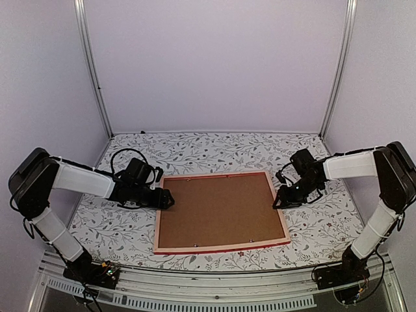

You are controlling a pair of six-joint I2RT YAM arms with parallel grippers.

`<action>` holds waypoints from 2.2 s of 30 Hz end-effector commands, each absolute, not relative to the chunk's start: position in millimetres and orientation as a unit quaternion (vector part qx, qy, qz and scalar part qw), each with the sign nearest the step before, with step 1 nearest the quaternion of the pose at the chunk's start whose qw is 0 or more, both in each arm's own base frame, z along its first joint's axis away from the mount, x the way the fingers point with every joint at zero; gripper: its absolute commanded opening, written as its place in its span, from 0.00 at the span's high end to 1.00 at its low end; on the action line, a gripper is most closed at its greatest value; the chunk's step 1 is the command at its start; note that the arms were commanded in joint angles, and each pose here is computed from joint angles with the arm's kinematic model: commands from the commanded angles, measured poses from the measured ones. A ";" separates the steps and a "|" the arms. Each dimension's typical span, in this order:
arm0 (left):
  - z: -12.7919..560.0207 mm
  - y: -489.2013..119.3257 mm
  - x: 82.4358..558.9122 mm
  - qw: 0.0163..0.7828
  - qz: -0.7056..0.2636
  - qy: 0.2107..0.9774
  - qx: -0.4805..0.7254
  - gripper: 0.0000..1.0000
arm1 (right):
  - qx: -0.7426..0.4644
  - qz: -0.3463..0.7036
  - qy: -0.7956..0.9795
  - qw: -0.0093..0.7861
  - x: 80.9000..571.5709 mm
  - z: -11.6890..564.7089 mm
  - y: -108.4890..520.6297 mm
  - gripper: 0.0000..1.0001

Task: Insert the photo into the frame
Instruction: Press the fastener onto the backboard.

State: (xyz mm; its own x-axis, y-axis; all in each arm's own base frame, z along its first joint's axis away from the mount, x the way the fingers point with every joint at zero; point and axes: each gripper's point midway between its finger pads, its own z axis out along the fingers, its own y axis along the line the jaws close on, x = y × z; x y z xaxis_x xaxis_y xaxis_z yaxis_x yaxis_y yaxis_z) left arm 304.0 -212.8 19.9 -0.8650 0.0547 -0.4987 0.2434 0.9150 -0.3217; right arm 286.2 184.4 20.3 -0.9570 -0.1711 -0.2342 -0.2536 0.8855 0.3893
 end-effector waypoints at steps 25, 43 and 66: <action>2.0 -208.1 292.2 0.211 -0.178 0.958 0.080 0.23 | -0.109 0.133 0.979 0.106 290.2 13.0 166.7 0.72; 0.6 -205.7 288.9 0.209 -0.177 0.959 0.078 0.23 | -0.105 0.058 0.985 0.121 285.9 8.3 153.1 0.74; 1.4 -204.3 286.7 0.211 -0.178 0.958 0.076 0.24 | -0.118 0.168 0.964 0.169 298.1 40.1 194.1 0.70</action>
